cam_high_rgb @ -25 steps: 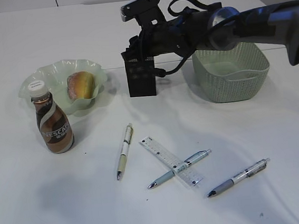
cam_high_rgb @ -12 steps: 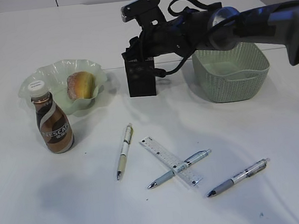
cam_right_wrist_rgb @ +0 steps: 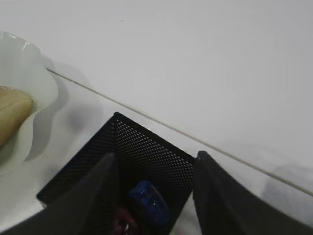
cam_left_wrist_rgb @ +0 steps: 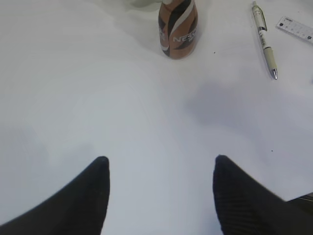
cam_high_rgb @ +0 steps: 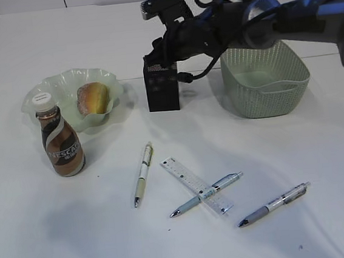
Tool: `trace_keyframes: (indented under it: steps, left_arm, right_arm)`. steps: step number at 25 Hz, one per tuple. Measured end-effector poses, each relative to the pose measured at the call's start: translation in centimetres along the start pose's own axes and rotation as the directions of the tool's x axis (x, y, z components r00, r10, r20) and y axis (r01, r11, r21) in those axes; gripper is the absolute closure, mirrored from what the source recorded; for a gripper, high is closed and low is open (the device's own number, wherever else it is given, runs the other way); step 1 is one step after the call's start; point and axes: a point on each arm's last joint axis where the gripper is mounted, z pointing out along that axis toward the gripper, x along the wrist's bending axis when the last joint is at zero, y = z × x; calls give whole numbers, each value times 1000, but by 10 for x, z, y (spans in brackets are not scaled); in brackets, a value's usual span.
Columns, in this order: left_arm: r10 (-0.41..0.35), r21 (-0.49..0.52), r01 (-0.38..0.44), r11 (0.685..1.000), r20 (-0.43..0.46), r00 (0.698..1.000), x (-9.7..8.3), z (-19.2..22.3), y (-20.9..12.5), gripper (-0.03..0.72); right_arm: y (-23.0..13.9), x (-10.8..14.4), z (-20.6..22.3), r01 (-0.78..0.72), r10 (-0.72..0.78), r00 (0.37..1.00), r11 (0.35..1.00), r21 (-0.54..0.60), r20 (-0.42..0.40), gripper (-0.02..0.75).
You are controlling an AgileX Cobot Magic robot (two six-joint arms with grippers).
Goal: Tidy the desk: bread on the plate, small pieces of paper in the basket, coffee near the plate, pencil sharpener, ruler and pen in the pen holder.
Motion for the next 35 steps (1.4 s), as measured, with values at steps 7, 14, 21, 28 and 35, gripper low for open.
trace_keyframes:
  steps: [7,14,21,28,35]
  left_arm:
    - [0,0,0,1000,0,1000,0,0,0,222]
    - [0,0,0,1000,0,1000,0,0,0,222]
    - [0,-2,0,1000,0,1000,0,0,0,222]
    - [0,-17,0,1000,2,1000,0,0,2,222]
    - [0,-38,0,999,4,1000,0,0,3,222]
  right_arm:
    - [7,-6,-14,27,-30,999,997,67,43,346]
    - [36,-10,-44,18,-21,998,999,47,65,418]
    - [68,3,-77,32,-31,998,999,-31,47,437]
    - [87,-2,-115,66,-61,996,994,-84,64,437]
    - [78,0,-175,103,-108,994,966,-237,-7,437]
